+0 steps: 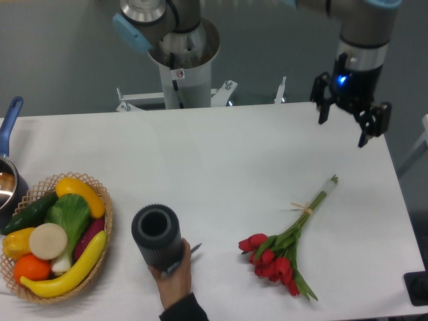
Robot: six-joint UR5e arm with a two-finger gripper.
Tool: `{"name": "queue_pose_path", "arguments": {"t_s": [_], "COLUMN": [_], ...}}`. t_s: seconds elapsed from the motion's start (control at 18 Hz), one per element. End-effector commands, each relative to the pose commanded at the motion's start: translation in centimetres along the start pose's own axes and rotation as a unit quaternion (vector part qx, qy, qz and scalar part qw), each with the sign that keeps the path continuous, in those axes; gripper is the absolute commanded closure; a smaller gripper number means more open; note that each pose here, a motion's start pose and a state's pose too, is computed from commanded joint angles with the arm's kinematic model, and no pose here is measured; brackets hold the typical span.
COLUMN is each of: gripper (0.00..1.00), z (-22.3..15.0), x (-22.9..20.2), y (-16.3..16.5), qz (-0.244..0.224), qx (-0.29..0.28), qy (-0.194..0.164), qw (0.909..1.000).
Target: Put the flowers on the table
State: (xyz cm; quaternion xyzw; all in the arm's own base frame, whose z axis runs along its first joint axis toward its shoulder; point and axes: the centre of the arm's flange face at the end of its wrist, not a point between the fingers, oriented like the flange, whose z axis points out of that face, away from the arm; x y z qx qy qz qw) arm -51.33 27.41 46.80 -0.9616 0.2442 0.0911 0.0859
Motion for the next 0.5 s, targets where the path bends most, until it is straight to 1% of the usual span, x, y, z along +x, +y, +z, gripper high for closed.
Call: {"name": "queue_pose_path", "arguments": {"t_s": [0.11, 0.5], "gripper": [0.0, 0.0], "z": [-0.24, -0.42], "x": [0.15, 0.08], "y": [0.3, 0.51], "qz": [0.014, 0.011], "qx": [0.003, 0.017], "qy": [0.001, -0.006], "qw": [0.9999, 0.9998]}}
